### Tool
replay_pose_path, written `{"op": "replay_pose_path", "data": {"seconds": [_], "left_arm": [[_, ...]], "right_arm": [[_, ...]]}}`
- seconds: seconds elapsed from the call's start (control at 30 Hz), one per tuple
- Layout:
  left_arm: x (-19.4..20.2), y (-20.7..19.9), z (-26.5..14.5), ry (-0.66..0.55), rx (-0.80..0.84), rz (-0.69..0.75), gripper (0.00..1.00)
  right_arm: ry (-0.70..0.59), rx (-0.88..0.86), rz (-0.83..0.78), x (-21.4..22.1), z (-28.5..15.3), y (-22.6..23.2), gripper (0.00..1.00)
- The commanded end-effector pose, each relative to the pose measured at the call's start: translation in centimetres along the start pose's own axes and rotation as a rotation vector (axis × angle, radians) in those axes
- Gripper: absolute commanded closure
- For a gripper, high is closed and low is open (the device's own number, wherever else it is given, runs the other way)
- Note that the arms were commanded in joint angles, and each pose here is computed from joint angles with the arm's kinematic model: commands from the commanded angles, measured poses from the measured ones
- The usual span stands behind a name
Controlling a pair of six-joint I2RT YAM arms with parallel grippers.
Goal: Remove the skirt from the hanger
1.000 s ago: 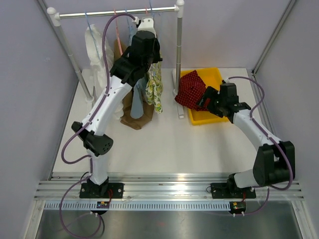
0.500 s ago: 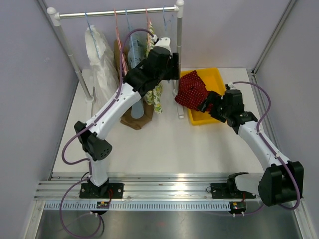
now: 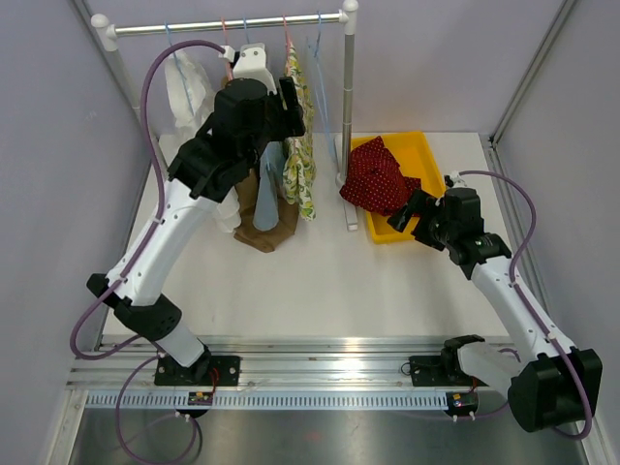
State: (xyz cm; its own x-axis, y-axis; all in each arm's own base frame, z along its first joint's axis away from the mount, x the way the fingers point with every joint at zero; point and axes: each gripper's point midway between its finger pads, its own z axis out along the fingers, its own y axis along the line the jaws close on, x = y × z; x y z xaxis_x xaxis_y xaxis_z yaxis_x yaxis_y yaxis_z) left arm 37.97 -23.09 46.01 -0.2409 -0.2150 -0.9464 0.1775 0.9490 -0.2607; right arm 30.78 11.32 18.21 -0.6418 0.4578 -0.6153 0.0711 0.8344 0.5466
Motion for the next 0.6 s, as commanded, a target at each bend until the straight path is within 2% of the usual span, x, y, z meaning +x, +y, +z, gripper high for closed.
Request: {"op": "replay_pose_path", "data": {"seconds": [0.0, 0.33, 0.4, 0.57], "left_arm": [[0.8, 1.4, 1.6, 0.017, -0.053, 0.029, 0.31], [0.6, 1.1, 6.1, 0.021, -0.045, 0.021, 0.35], [1.0, 1.1, 7.0, 0.028, -0.049, 0.022, 0.41], [2.5, 1.3, 9.3, 0.059, -0.059, 0.002, 0.76]], "right_arm": [[-0.001, -0.013, -0.032, 0.3, -0.8, 0.1, 0.01], [-0.002, 0.007, -0.061, 0.7, -1.3, -0.6, 0.01], [0.001, 0.013, -0.069, 0.9, -1.2, -0.7, 0.01], [0.007, 0.02, -0.073, 1.1, -0.9, -1.1, 0.01]]}}
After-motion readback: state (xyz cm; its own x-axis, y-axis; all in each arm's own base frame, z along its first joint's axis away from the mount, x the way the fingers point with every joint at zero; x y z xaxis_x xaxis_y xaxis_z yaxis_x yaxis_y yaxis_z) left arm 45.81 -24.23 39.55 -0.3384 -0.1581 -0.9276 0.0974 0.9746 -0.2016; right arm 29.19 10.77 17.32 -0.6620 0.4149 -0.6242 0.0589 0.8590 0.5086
